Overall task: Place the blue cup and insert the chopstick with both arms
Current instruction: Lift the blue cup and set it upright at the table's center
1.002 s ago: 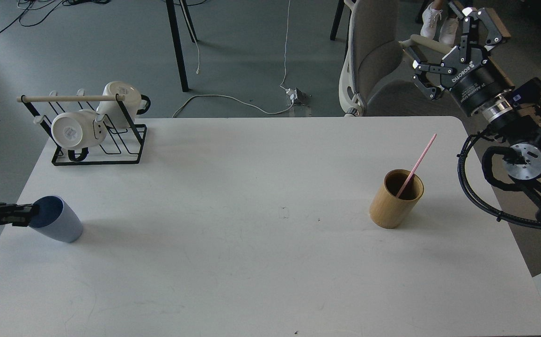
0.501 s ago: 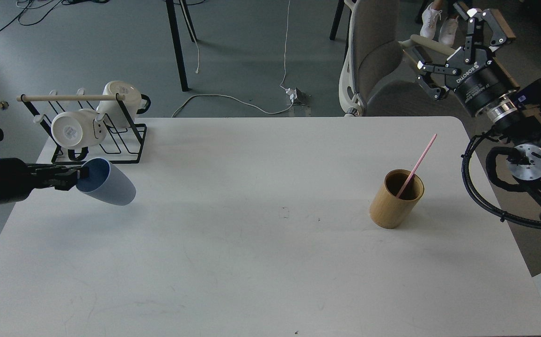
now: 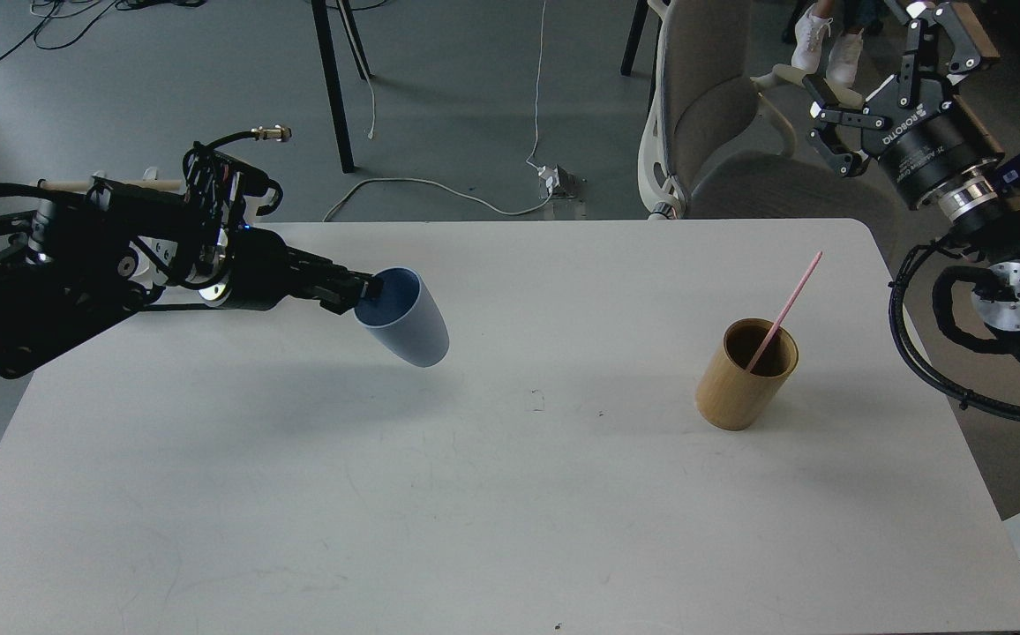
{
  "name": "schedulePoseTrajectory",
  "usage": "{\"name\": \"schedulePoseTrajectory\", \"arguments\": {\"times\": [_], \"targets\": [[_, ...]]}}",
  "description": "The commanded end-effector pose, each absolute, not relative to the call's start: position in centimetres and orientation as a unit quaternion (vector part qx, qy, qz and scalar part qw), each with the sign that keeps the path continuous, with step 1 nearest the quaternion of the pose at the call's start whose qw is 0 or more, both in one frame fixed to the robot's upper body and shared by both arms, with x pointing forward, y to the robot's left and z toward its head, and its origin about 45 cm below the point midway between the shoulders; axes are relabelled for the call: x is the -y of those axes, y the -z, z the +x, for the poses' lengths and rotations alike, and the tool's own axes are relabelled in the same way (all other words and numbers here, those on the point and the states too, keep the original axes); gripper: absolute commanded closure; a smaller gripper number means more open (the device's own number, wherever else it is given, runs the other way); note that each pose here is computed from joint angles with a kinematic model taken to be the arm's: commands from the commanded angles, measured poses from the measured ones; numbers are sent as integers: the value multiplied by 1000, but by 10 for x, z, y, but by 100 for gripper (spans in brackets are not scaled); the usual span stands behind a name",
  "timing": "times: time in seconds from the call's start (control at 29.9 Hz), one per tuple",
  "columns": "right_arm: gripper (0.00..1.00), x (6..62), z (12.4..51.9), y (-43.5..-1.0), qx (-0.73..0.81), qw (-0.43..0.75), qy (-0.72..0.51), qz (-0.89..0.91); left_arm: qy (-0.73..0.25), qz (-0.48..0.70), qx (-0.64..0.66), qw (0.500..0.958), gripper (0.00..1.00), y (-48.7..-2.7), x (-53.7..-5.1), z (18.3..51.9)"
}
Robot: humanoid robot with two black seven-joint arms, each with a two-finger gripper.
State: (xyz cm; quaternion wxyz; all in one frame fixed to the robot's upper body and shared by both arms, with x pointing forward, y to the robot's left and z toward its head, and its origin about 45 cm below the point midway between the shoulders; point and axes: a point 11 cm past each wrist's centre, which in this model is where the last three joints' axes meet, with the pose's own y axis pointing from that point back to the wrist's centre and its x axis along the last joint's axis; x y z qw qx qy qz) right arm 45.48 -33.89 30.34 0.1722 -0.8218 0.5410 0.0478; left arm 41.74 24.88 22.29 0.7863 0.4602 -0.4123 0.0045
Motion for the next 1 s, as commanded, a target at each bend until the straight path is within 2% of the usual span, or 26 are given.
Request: {"name": "schedulePoseTrajectory", "arguments": {"times": [0.0,0.33,0.83,0.97], "targets": [[1,338,455,-304,-541,172,-47,-822,38,468,438,767,99,-219,-218,425],[1,339,457,-306,-550,171,-43,-816,121,505,469,714,99,-185,-183,428],[1,340,456,-306,-552,171,-42,-815,141,506,470,709,98,-165,-174,420],[1,341,457,-306,-552,171,-42,-815,142,507,470,709,94,-165,-174,420]]}}
